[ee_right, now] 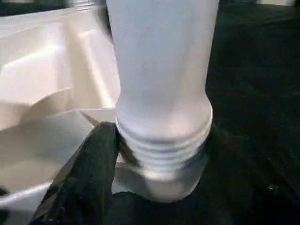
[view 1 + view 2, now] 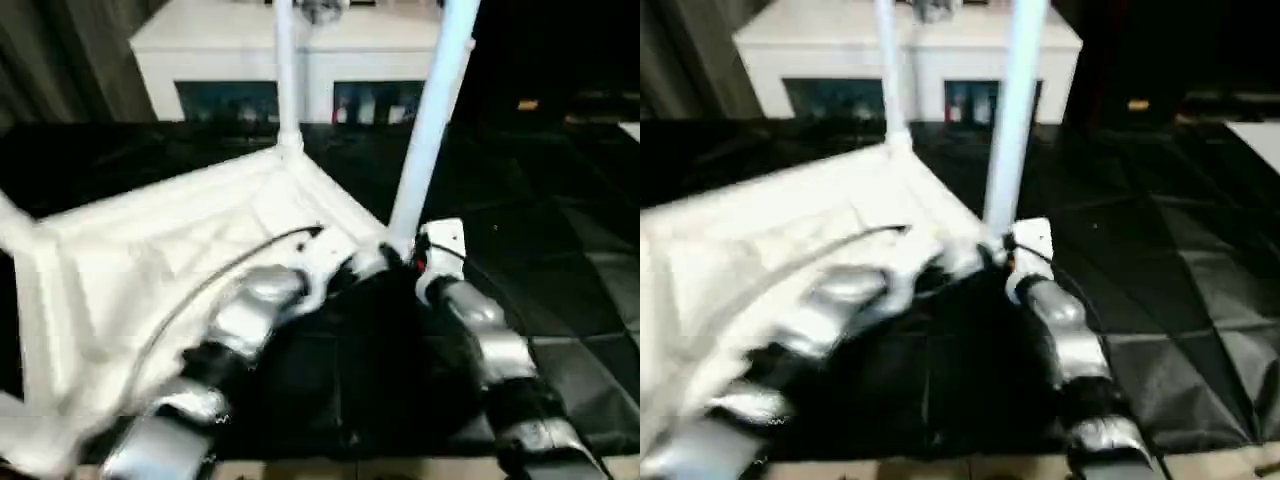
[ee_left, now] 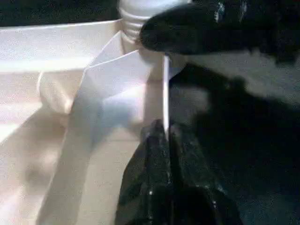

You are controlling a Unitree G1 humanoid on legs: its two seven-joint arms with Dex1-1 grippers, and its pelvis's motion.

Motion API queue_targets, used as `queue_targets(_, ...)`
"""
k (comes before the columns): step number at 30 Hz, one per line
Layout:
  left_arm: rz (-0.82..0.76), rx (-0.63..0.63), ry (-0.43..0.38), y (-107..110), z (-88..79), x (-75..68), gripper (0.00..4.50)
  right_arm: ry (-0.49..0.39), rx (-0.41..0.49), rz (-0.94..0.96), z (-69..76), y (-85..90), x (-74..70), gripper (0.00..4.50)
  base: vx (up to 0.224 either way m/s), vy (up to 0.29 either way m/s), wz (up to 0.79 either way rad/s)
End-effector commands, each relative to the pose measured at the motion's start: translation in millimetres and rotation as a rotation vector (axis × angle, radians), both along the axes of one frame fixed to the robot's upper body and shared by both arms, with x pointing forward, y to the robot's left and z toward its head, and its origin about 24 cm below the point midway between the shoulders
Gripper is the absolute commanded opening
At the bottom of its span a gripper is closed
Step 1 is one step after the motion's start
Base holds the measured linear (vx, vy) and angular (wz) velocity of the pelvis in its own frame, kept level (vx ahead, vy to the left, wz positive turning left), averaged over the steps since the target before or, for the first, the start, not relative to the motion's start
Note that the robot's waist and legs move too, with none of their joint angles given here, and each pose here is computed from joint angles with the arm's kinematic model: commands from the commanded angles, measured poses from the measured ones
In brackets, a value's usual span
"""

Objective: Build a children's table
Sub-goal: Rotate leg to tighten

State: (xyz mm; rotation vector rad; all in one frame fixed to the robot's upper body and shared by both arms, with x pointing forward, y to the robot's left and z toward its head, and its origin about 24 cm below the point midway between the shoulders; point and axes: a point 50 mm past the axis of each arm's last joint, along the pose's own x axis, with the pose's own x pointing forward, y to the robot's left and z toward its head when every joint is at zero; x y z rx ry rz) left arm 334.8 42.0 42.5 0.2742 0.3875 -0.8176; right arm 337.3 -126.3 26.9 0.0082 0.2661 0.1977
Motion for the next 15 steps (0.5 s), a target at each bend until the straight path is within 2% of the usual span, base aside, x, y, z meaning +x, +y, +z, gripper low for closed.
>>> queue_targets(1,0.114,-0.088,-0.041,-17,6.7,5.5,0.00,0.034,-0.003,0.065,-7.6,29.4,-1.8,2.66,0.000,0.000,0.00)
queue_targets(3,0.113,-0.093,-0.053,-18,8.8,7.1,0.00,0.012,-0.027,0.075,-4.5,33.9,0.4,2.66,0.000,0.000,0.00)
queue_targets(4,0.087,-0.088,-0.061,-18,10.7,7.6,0.00,-0.007,0.007,0.074,-1.2,33.7,1.0,2.87,0.000,0.000,0.00)
queue_targets(6,0.058,-0.079,-0.060,-16,12.5,8.0,0.00,-0.035,0.041,0.080,3.6,31.5,1.5,2.95,0.000,0.000,0.00)
queue_targets(8,0.001,-0.052,-0.062,-8,13.0,6.6,0.00,-0.081,0.001,0.083,10.4,18.5,0.4,3.04,0.000,0.000,0.00)
queue_targets(9,0.001,-0.052,-0.062,-8,13.0,6.6,0.00,-0.081,0.001,0.083,10.4,18.5,0.4,3.28,0.000,0.000,0.00)
queue_targets(12,-0.066,-0.004,-0.070,3,10.0,4.2,0.00,-0.115,-0.028,0.080,17.7,0.2,-3.0,3.49,0.000,0.000,0.00)
queue_targets(14,-0.092,0.026,-0.066,12,7.4,2.9,0.00,-0.130,-0.030,0.111,23.3,-10.7,-8.3,3.71,0.000,0.000,0.00)
queue_targets(15,-0.104,0.049,-0.059,22,5.2,2.1,0.00,-0.130,-0.021,0.178,27.6,-18.4,-15.8,3.71,0.000,0.000,0.00)
